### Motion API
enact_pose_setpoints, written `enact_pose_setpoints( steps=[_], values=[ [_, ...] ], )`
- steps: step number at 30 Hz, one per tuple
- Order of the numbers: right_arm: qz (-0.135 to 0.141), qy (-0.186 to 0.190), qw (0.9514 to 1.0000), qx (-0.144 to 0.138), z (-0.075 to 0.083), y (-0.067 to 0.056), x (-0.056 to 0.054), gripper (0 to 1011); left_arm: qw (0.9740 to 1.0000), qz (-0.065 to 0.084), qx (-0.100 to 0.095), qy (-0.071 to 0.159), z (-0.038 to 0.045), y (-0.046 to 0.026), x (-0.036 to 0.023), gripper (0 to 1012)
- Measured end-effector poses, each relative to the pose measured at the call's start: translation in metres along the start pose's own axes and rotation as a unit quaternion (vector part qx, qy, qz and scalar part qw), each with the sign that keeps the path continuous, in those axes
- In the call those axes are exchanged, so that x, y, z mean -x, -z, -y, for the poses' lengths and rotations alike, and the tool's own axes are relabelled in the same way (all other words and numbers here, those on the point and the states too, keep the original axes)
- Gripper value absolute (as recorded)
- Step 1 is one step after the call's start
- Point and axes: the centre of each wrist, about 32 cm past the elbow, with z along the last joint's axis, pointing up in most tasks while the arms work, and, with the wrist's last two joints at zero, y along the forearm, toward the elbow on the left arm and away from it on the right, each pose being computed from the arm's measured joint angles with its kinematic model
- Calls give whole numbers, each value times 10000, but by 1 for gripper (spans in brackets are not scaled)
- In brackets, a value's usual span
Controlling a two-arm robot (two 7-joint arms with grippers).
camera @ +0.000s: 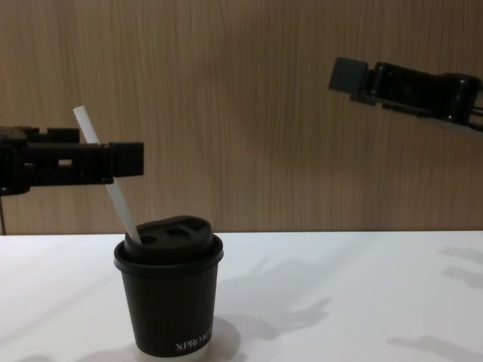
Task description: Pick up the straw with one hand, pass it to the other hand, and insert it into the cup.
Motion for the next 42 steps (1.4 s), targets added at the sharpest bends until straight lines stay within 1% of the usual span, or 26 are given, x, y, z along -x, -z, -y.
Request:
enact_pose_setpoints(
  steps=[5, 8, 11, 12, 15, 18, 19, 21, 22, 23, 24, 25, 26, 28, 29, 31, 32, 34, 37, 38, 42],
  values=[
    [0, 0, 10000, 0, 0, 0, 0, 1001, 9999, 56, 12, 118, -21, -11, 3, 1003],
    [0, 0, 10000, 0, 0, 0, 0, 1001, 9998, 78, 52, 180, -16, -11, -13, 1003],
    [0, 0, 10000, 0, 0, 0, 0, 1001, 9996, 73, 101, 243, 5, 7, -40, 1003],
    [0, 0, 10000, 0, 0, 0, 0, 1001, 9995, 64, 132, 275, 24, 20, -60, 1004],
    [0, 0, 10000, 0, 0, 0, 0, 1001, 9993, 48, 185, 336, 53, 39, -93, 1003],
    [0, 0, 10000, -1, 0, 0, 0, 1001, 9987, 13, 255, 432, 107, 70, -144, 1003],
    [0, 0, 10000, 0, 0, 0, 0, 1001, 9984, 2, 297, 479, 139, 80, -175, 1004],
    [0, 0, 10000, 0, 0, 0, 0, 1001, 9981, -30, 325, 527, 173, 105, -202, 1002],
    [0, 0, 10000, -1, 0, 0, 0, 1001, 9976, -58, 357, 592, 209, 127, -230, 1003],
    [0, 0, 10000, 0, 0, 0, 0, 1001, 9974, -66, 369, 612, 221, 133, -239, 1003],
    [0, 0, 10000, 0, 0, 0, 0, 1001, 9969, -91, 406, 663, 267, 153, -274, 1003],
    [0, 0, 10000, 0, 0, 0, 0, 1001, 9969, -91, 406, 663, 267, 153, -274, 1003],
    [0, 0, 10000, 0, 0, 0, 0, 1001, 9962, -115, 447, 735, 308, 172, -301, 1003],
    [0, 0, 10000, 0, 0, 0, 0, 1001, 9957, -134, 481, 784, 341, 186, -320, 1003],
    [0, 0, 10000, 0, 0, 0, 0, 1001, 9949, -160, 525, 841, 391, 208, -353, 1003],
    [0, 0, 10000, 0, 0, 0, 0, 1001, 9942, -181, 563, 895, 428, 225, -370, 1003],
    [0, 0, 10000, 0, 0, 0, 0, 1001, 9936, -205, 599, 940, 468, 244, -389, 1003],
    [0, 0, 10000, 0, 0, 0, 0, 1001, 9925, -222, 657, 1009, 515, 262, -411, 1003],
    [0, 0, 10000, 0, 0, 0, 0, 1001, 9914, -236, 714, 1073, 561, 282, -428, 1003],
    [0, 0, 10000, 0, 0, 0, 0, 1001, 9907, -245, 753, 1110, 592, 292, -438, 1003],
    [0, 0, 10000, 0, 0, 0, 0, 1001, 9893, -259, 817, 1181, 648, 313, -459, 1002]
  ],
)
